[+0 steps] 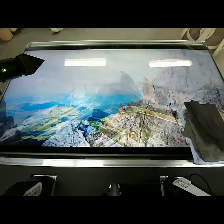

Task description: Fold the shirts.

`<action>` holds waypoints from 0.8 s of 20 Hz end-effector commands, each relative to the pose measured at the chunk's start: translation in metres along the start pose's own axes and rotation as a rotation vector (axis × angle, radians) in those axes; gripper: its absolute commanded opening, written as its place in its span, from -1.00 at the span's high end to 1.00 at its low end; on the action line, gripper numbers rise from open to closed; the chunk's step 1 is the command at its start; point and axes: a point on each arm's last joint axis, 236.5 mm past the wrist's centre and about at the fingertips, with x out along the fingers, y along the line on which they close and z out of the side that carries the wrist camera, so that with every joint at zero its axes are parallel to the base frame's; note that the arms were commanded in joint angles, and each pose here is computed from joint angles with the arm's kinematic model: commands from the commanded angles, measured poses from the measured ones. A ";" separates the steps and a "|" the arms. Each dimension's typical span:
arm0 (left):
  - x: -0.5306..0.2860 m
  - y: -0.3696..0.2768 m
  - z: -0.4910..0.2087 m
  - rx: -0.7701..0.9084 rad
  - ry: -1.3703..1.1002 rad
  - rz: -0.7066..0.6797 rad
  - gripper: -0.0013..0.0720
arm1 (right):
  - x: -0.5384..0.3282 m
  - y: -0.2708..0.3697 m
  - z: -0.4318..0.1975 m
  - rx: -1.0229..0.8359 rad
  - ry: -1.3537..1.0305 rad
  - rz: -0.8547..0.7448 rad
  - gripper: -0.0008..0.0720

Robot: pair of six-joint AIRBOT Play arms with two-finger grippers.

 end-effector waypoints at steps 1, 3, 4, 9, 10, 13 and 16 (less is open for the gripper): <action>0.000 0.000 0.001 0.001 -0.003 0.000 0.90 | 0.028 -0.016 -0.012 -0.005 0.050 -0.043 0.91; 0.000 0.000 0.001 0.001 -0.003 0.000 0.90 | 0.038 -0.019 -0.015 0.000 0.060 -0.047 0.91; 0.000 0.000 0.001 0.001 -0.003 0.000 0.90 | 0.043 -0.021 -0.019 0.002 0.075 -0.052 0.91; 0.000 0.000 0.001 0.001 -0.002 0.000 0.90 | 0.054 -0.037 -0.032 0.010 0.129 -0.109 0.10; -0.001 0.000 0.001 0.001 -0.003 0.000 0.90 | 0.053 -0.036 -0.032 -0.005 0.125 -0.106 -0.73; -0.009 -0.009 0.012 0.022 -0.035 -0.008 0.90 | 0.013 -0.040 -0.005 -0.095 0.018 -0.165 -0.81; -0.027 -0.020 0.055 0.150 -0.141 0.032 0.91 | -0.108 -0.025 0.102 -0.200 -0.511 -0.299 -0.72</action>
